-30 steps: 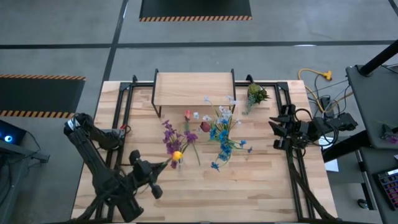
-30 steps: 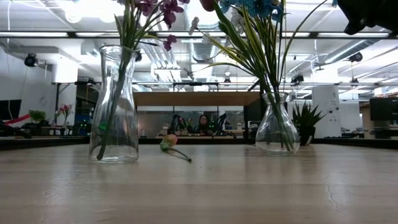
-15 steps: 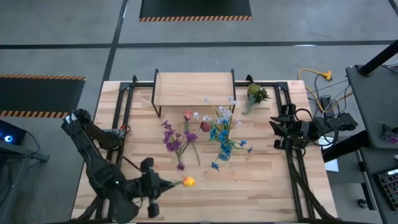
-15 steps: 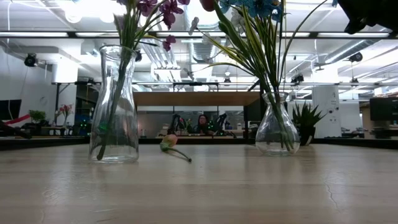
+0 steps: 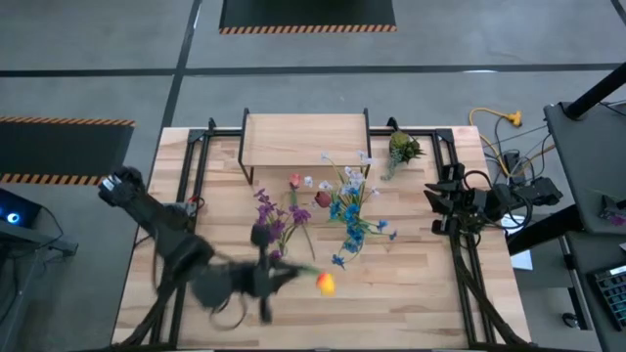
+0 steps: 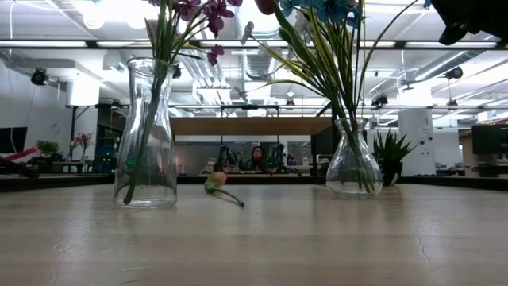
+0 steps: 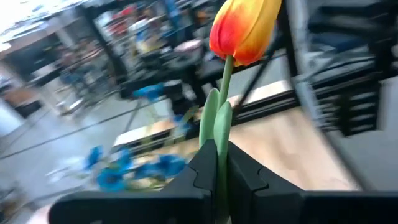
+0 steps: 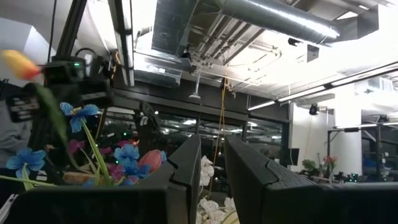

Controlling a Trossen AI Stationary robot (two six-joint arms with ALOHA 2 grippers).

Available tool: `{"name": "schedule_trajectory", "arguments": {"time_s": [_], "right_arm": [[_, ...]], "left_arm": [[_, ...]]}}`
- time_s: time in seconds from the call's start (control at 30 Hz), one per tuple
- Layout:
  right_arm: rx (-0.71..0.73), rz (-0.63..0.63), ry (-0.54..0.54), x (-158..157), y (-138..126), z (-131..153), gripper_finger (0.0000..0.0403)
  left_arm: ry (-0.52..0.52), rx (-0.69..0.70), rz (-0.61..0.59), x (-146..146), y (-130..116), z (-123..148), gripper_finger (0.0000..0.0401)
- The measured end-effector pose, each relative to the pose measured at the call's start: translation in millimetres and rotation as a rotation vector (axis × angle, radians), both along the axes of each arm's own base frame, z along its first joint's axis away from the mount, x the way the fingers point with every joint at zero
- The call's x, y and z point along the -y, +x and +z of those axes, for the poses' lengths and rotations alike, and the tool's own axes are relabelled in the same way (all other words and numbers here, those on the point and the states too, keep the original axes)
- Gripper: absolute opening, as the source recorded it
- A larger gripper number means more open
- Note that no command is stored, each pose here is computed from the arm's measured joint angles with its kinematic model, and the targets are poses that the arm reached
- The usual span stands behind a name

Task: Pick and place flowers into a vace then onto a shelf
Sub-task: Put the yellow tulip into the left crystal vase

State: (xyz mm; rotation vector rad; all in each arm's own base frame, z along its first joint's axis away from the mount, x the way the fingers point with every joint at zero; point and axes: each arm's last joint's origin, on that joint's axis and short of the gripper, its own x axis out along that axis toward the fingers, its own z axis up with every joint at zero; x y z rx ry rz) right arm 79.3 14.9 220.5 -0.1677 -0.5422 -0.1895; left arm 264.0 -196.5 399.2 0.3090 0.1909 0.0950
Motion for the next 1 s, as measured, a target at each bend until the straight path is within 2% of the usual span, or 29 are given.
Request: {"name": "schedule_trajectory", "arguments": {"time_s": [0.1, 0.2, 0.33, 0.43, 0.63, 0.73, 0.83, 0.9, 1.0], "right_arm": [[0.000, 0.000, 0.000, 0.0, 0.0, 0.0, 0.0063], [0.000, 0.000, 0.000, 0.0, 0.0, 0.0, 0.0063], [0.001, 0.007, 0.012, 0.0, 0.0, 0.0, 0.0063], [0.002, 0.007, 0.012, 0.0, 0.0, 0.0, 0.0063], [0.006, 0.027, 0.043, 0.0, 0.1, -0.1, 0.0063], [0.008, 0.035, 0.056, 0.0, 0.1, -0.1, 0.0063], [0.008, 0.035, 0.057, 0.0, 0.1, -0.1, 0.0063], [0.008, 0.035, 0.056, 0.0, 0.1, -0.1, 0.0063], [0.008, 0.035, 0.057, 0.0, 0.1, -0.1, 0.0063]], "left_arm": [[-0.007, 0.005, 0.035, -24.8, 11.9, -0.6, 0.0000], [-0.011, 0.033, -0.003, -42.5, 10.4, 11.3, 0.0000], [-0.008, 0.105, -0.059, -55.9, -12.0, 35.9, 0.0000], [-0.021, 0.129, -0.061, -68.1, -31.6, 36.6, 0.0000], [0.017, 0.308, 0.024, -93.3, -66.8, -5.9, 0.0000], [-0.057, 0.406, 0.039, -114.9, -100.5, -21.8, 0.0000], [-0.158, 0.446, 0.039, -132.0, -127.5, -44.5, 0.0000], [-0.210, 0.493, 0.011, -138.6, -138.9, -57.1, 0.0000], [-0.234, 0.580, -0.066, -141.1, -146.6, -74.3, 0.0000]]}}
